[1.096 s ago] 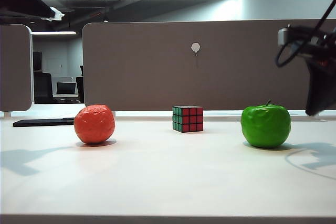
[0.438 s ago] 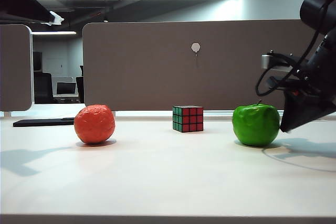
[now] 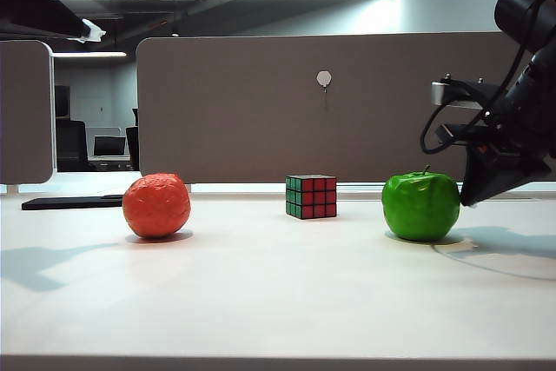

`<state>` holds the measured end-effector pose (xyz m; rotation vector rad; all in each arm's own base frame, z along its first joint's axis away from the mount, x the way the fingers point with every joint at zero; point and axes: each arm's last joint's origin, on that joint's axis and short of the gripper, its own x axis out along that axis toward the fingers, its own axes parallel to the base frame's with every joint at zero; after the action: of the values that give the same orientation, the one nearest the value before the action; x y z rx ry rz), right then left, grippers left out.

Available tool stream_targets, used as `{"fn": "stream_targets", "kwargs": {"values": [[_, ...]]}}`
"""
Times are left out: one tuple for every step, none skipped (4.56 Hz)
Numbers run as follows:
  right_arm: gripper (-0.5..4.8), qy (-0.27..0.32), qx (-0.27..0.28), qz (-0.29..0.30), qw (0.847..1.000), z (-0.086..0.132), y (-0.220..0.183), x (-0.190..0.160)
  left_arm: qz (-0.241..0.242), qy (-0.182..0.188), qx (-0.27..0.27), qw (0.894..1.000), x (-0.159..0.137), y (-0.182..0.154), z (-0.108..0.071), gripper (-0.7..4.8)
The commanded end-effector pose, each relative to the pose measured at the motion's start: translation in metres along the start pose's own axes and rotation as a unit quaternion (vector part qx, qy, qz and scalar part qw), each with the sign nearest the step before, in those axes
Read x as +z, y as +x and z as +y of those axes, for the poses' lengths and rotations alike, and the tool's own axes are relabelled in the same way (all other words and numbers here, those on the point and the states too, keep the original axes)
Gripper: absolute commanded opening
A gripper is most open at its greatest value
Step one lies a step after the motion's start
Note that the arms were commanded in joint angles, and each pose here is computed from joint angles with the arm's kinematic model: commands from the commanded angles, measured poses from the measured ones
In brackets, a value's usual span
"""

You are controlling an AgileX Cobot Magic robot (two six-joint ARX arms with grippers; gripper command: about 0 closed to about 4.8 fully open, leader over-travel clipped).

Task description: Move all the fruits on the tabletop near the face of the Rubik's cube that has the color most similar to each fruit.

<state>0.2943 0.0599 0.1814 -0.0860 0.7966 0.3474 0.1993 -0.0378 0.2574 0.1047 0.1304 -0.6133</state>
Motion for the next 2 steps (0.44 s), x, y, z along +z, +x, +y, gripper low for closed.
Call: {"fn": "stream_targets", "kwargs": {"values": [[-0.01,-0.002,-0.023,-0.015,1.000,-0.0046,0.0207,0.0074,-0.007,0.002,-0.001,1.000,0.0025,-0.0001,0.0000,-0.06],[-0.01,-0.001,0.005,-0.009,1.000,-0.0036,0.0262,0.0056,-0.007,0.002,-0.001,1.000,0.0025,-0.0001,0.0000,-0.06]]}}
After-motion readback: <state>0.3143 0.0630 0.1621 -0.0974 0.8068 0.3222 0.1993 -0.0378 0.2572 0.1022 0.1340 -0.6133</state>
